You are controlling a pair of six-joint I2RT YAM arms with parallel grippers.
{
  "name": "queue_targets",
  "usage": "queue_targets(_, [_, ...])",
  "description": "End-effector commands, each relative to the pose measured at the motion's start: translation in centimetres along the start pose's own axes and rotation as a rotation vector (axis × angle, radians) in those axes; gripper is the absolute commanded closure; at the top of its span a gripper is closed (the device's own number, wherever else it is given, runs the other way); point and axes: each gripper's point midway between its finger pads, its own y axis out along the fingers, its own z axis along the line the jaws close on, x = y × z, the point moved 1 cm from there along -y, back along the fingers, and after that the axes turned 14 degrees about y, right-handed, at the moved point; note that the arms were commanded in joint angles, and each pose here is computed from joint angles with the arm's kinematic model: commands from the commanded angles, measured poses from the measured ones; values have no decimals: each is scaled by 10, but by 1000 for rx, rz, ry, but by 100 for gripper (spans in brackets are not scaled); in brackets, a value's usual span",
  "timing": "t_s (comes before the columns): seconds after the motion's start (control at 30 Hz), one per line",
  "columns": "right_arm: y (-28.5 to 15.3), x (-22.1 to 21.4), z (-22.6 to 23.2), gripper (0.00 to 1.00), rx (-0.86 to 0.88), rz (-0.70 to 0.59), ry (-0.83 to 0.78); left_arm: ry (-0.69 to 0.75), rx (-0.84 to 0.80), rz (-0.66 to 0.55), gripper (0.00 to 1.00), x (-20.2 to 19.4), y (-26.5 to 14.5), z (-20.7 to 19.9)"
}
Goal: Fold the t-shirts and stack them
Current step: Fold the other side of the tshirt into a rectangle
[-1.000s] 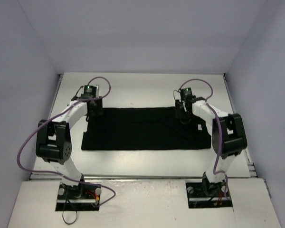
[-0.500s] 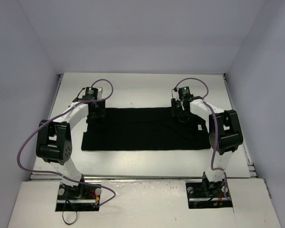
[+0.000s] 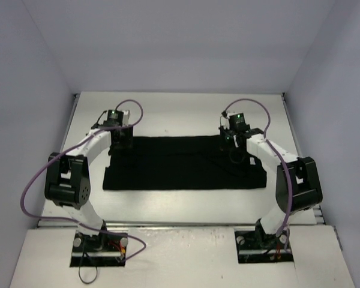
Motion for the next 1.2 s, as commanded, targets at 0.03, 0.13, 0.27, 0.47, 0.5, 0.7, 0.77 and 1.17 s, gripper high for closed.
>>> queue_targets(0.03, [-35,-15,34,100,116,-36,40,9,4,-100,55,30,-22,1])
queue_targets(0.13, [-33,-48,41,100,118,23,51,9,1,-97,55,29,-20,0])
queue_targets(0.27, [-31,-86,60,97,126,88,20,9,-3,-96,55,30,-19,-1])
queue_targets(0.47, [-48,-102,84,74,155,100,6,8,-11,-87,55,29,-17,-2])
queue_targets(0.5, [-53,-95,84,73,148,79,5,8,-11,-89,55,29,-17,-2])
queue_targets(0.7, [-67,-39,45,66,-4,-67,67,9,-13,-80,55,29,-13,-2])
queue_targets(0.77, [-60,-29,22,66,-63,-77,127,8,-13,-72,55,28,-9,-2])
queue_targets(1.17, [-7,77,-77,66,-349,-217,326,-34,65,-35,55,48,36,21])
